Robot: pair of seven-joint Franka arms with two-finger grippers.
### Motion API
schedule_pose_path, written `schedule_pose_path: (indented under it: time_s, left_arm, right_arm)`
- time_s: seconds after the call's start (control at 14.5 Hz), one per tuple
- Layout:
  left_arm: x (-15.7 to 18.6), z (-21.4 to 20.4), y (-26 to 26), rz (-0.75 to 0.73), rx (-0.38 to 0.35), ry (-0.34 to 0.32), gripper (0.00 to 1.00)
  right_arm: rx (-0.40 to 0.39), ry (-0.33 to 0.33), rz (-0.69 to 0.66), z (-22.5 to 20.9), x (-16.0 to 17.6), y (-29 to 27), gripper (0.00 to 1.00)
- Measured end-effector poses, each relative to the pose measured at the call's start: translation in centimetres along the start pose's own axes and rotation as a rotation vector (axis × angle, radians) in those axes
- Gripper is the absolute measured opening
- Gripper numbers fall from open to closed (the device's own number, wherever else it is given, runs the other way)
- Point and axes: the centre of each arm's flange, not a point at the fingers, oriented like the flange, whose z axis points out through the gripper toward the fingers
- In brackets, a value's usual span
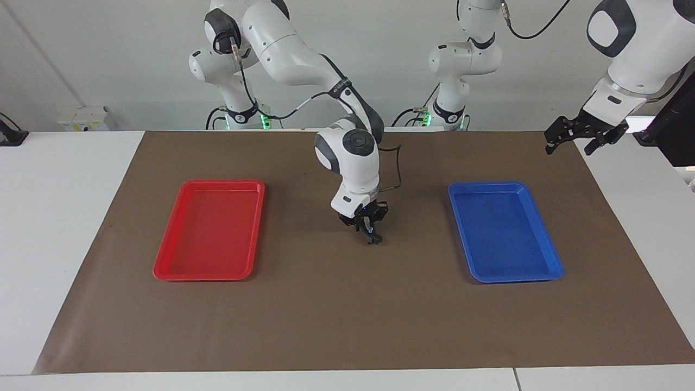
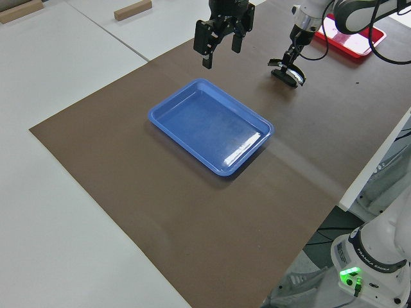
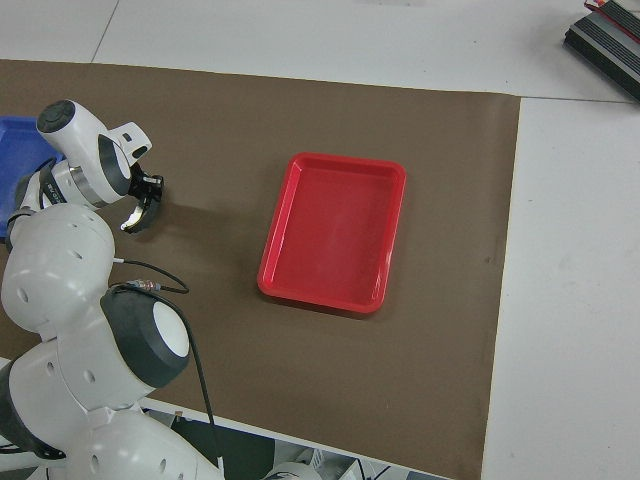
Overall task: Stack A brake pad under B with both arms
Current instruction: 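Lower the curved brake pad onto the small pad with the right gripper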
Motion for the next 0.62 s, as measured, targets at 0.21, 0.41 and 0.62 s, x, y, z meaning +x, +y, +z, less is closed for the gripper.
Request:
schedule_pose_path:
  time_s: [0.21,0.41,0.62]
  left_arm:
    - [-0.06,0.49,0.02,0.0,-0.002,-0.006,1.0]
    - [-0.07,0.4,0.04,0.001,-0.001,-0.003,1.0]
    - [-0.07,0.29,0.22,0.004,0.0,0.001,1.0]
  right_arm:
    - [-0.002,-0.002,0.0,0.33,-0.02,0.0,0.41]
    - [0.0,0.001,-0.001,0.36,0.0,-0.04,0.41]
    - [0.003,0.005,-0.002,0.34,0.03,-0.11,0.41]
